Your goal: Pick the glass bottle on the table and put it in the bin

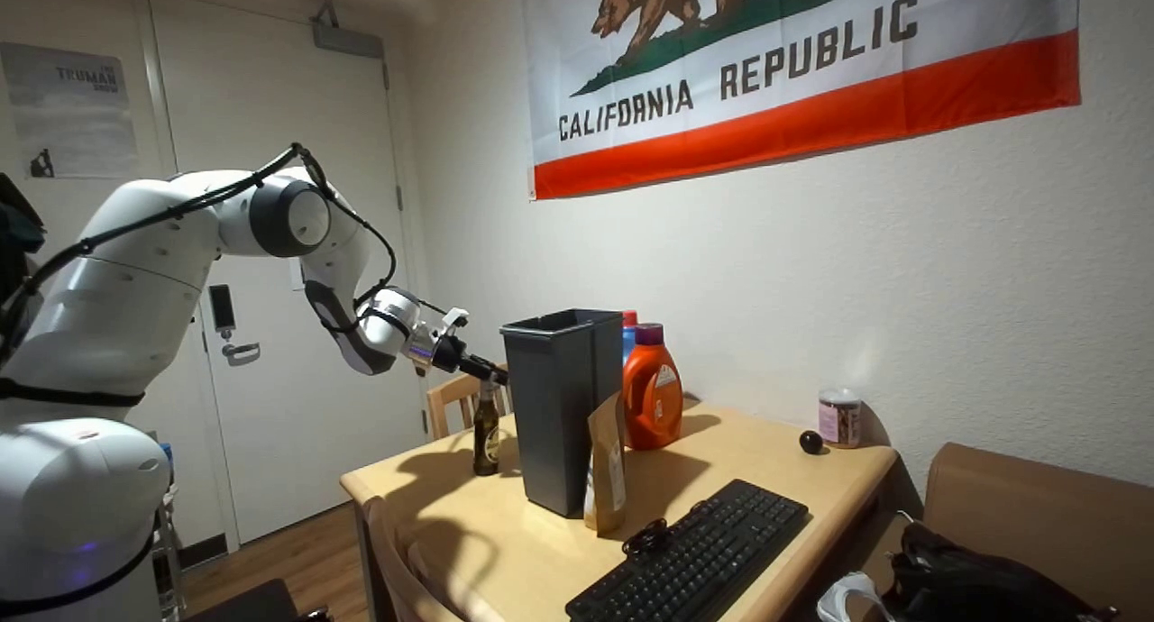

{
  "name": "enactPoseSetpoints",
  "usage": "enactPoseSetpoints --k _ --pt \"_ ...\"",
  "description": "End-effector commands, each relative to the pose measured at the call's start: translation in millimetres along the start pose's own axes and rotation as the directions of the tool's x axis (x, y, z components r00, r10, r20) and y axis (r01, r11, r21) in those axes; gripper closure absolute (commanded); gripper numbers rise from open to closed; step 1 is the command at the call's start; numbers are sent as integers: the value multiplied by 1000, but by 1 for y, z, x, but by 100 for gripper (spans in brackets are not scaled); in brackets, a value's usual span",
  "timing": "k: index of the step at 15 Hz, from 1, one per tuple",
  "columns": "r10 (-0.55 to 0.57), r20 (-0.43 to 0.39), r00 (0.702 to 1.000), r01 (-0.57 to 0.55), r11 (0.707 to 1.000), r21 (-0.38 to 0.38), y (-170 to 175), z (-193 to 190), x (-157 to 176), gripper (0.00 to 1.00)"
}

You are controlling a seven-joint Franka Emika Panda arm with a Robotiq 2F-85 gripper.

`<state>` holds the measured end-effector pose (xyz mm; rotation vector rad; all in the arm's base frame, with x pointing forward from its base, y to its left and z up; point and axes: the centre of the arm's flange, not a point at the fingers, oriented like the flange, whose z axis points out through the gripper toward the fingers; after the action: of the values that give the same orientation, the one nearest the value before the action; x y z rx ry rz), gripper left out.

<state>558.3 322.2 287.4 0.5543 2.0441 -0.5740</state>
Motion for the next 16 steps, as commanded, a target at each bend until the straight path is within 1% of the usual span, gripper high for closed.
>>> enactPoseSetpoints --k 1,3,7,10,12,16 --pt "13 19 1000 -13 1000 -18 -13 -11 -2 0" --pt "9 5 1000 -9 1000 -16 -8 -21 3 0" --pt "-24 1 1000 24 999 -40 1 -47 18 0" --pt "-50 -5 999 49 998 -42 5 -62 30 0" --pt "-56 -11 998 56 998 -41 4 -67 37 0" --pt "-60 -16 998 60 998 -31 -2 -62 41 0"
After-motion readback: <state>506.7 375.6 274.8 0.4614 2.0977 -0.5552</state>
